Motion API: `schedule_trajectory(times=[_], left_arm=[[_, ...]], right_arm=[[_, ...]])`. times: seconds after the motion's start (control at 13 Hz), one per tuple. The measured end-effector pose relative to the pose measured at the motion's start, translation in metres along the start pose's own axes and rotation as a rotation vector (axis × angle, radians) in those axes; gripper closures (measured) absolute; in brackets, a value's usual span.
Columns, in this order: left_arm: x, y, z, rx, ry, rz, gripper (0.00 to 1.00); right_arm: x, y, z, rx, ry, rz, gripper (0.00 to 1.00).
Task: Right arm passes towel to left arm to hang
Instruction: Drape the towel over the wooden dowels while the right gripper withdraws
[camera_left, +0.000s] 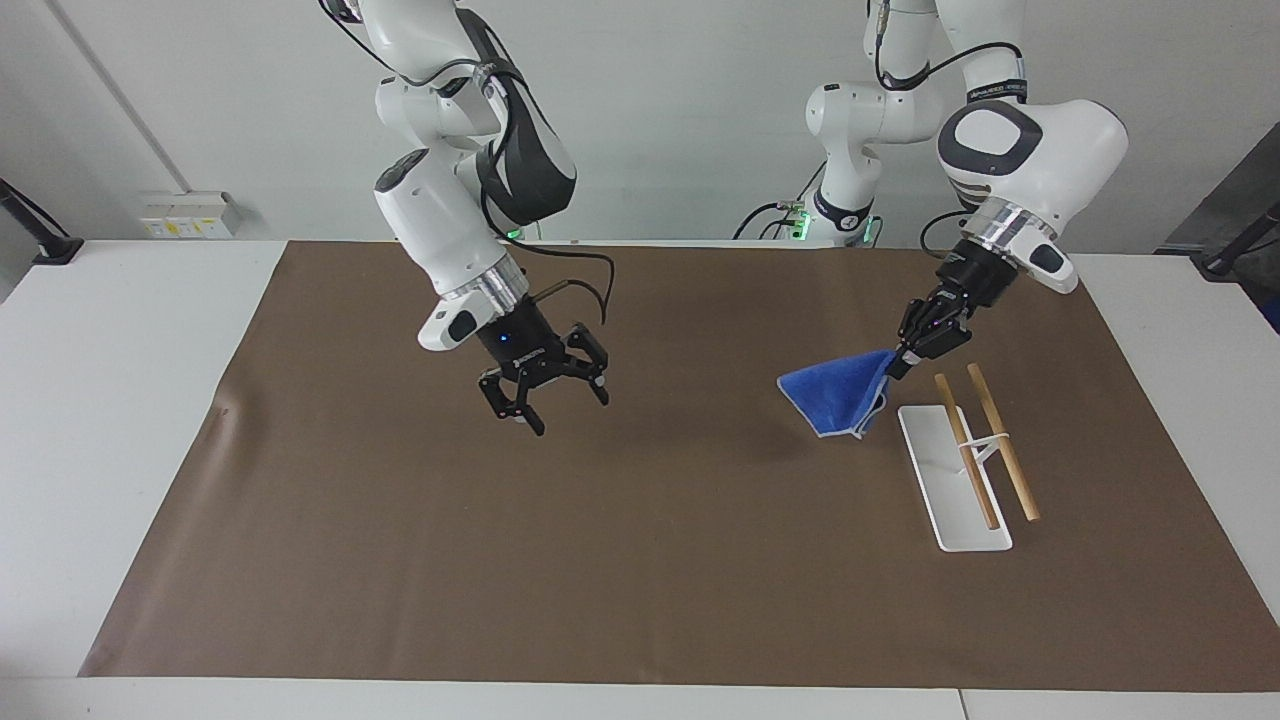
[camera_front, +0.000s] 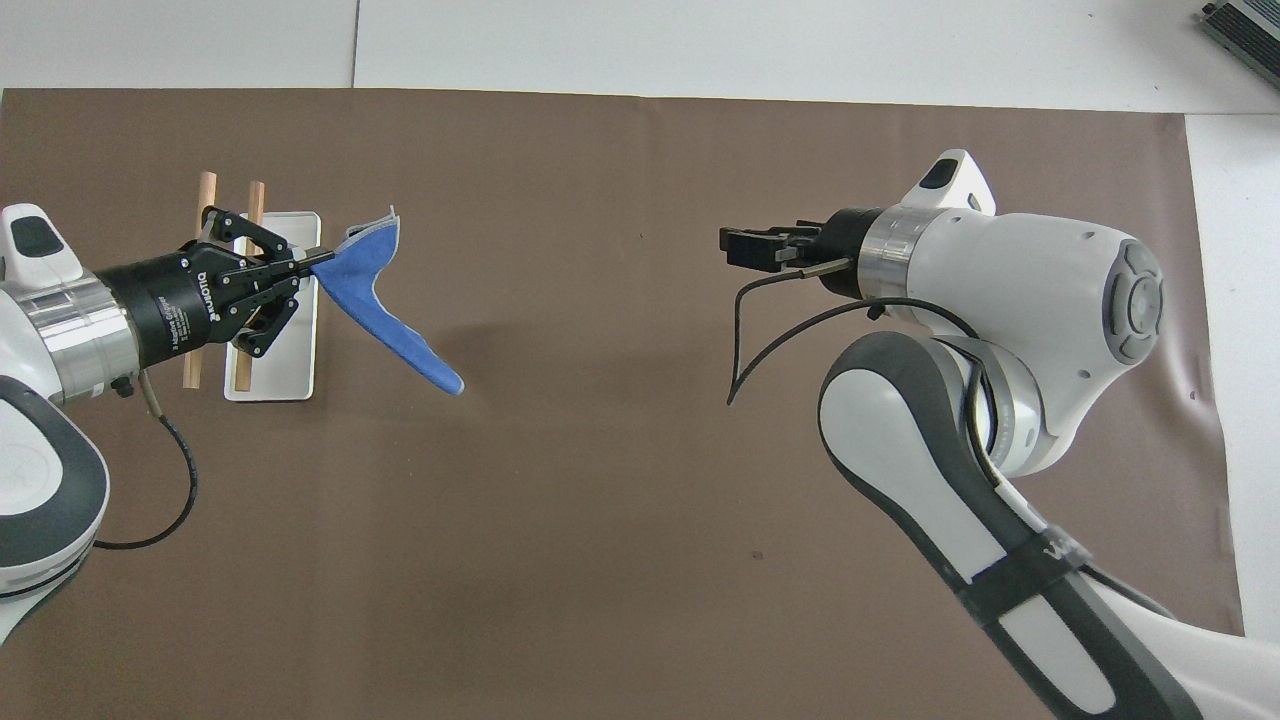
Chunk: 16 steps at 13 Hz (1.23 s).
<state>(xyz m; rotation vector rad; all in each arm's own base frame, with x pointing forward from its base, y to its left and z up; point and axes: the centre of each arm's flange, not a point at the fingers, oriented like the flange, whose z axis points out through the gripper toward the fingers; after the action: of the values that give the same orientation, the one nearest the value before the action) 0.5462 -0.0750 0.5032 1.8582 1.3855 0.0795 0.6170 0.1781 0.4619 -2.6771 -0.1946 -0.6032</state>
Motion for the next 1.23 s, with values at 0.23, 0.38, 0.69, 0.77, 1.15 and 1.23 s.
schedule_trajectory(times=[0.23, 0.38, 0.69, 0.77, 1.15, 1.23], left_arm=[[0.040, 0.006, -0.007, -0.019, 0.066, -0.037, 0.98], [0.071, 0.011, -0.011, -0.029, 0.107, -0.062, 0.98], [0.119, 0.019, -0.031, -0.057, 0.153, -0.111, 0.98], [0.130, 0.020, -0.040, -0.048, 0.165, -0.108, 0.98], [0.173, 0.017, -0.072, 0.081, 0.248, 0.011, 0.98], [0.179, 0.014, -0.076, 0.098, 0.256, 0.048, 0.98]], right_arm=[[0.002, 0.000, -0.006, -0.139, -0.083, -0.020, 0.00], [0.012, -0.009, -0.023, -0.213, -0.121, 0.019, 0.00], [0.024, -0.019, -0.050, -0.255, -0.131, 0.091, 0.00], [0.024, -0.018, -0.052, -0.274, -0.133, 0.093, 0.00], [0.031, 0.006, -0.100, -0.381, -0.224, 0.147, 0.00], [0.031, 0.015, -0.118, -0.403, -0.234, 0.172, 0.00]])
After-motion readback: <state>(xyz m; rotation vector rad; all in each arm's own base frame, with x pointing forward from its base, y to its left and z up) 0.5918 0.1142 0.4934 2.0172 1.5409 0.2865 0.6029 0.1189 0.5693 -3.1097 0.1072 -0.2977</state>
